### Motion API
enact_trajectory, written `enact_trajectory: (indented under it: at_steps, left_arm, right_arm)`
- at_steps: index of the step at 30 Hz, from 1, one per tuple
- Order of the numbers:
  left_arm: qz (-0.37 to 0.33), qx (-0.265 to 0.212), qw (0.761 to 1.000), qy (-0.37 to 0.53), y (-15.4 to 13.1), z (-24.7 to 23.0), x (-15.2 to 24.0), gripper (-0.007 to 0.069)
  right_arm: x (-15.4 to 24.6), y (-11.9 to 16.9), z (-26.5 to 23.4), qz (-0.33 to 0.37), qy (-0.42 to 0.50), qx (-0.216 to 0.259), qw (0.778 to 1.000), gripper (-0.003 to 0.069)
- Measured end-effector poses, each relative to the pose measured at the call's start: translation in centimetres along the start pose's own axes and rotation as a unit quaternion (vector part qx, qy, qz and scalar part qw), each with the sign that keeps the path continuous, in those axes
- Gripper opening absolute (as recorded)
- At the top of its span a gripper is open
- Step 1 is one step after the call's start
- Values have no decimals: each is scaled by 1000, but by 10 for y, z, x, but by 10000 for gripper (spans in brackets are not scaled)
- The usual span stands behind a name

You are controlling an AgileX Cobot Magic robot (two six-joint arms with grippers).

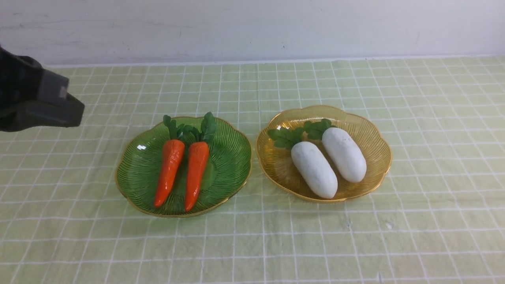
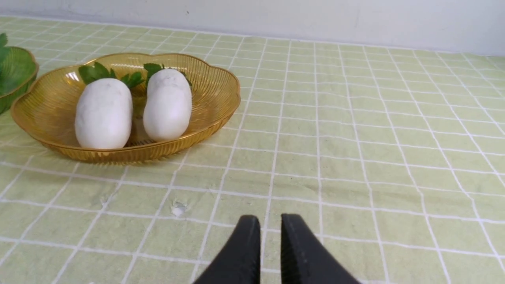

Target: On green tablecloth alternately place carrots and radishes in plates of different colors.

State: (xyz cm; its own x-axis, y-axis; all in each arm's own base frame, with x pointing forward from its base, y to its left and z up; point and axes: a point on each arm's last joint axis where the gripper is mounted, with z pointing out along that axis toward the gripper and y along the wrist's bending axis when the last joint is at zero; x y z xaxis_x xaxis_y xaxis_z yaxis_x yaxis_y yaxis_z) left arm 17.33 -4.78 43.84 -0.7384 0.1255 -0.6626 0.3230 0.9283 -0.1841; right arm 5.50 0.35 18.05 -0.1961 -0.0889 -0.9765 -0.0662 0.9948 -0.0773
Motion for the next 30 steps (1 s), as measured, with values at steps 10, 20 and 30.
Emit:
enact_trajectory:
  at_steps: [10, 20, 30]
  left_arm:
    - [31, -60, 996, -58, -4, -48, 46, -8]
    - [16, -66, 994, -79, -3, -35, 164, -8]
    - [22, -83, 935, -345, 14, 7, 209, -8]
  right_arm:
    - [0, -1, 0, 0, 0, 6, 1000, 76]
    - [0, -1, 0, 0, 1, 6, 1000, 76]
    - [0, -1, 0, 0, 1, 6, 1000, 76]
